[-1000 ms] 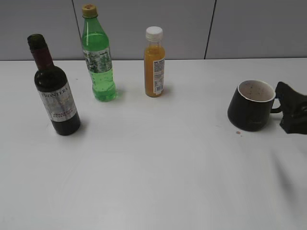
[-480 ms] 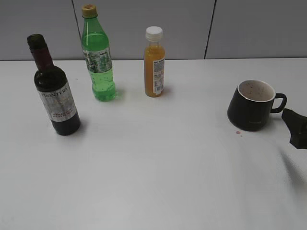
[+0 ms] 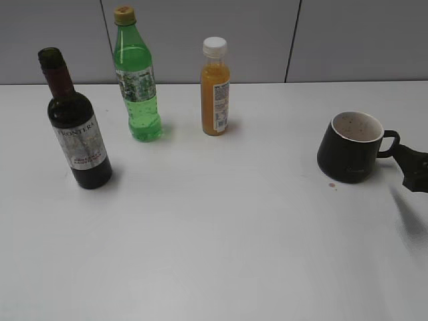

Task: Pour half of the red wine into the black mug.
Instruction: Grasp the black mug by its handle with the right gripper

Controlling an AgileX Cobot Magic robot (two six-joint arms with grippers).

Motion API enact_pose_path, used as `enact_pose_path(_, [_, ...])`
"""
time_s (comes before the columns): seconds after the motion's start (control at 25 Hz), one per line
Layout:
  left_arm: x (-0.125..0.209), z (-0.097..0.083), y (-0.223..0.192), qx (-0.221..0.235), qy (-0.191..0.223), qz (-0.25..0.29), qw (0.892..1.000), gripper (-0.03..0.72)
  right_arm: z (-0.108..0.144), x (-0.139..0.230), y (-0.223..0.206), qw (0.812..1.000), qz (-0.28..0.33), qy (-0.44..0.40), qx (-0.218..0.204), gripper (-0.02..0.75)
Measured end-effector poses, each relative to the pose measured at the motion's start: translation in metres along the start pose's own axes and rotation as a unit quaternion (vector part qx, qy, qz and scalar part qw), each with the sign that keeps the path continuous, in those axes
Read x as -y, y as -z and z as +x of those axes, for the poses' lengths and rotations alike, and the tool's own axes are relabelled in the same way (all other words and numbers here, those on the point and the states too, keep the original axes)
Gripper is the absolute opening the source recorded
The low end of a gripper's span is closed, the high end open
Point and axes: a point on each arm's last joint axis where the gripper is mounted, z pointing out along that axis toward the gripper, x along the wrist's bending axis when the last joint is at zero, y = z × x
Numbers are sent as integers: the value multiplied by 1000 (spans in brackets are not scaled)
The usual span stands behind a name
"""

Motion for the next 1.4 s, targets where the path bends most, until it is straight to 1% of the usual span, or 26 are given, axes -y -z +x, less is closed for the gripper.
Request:
enact_pose_path(0.44, [0, 0, 0, 0, 0, 0, 1000, 589, -16, 13, -28, 1000, 9, 1, -7, 587])
enact_pose_path(1.08, [0, 0, 0, 0, 0, 0, 1000, 589, -29, 23, -59, 1000, 4, 3, -7, 587])
enact_pose_path(1.4, [0, 0, 0, 0, 0, 0, 1000, 589, -33, 29, -74, 1000, 1, 6, -19, 587])
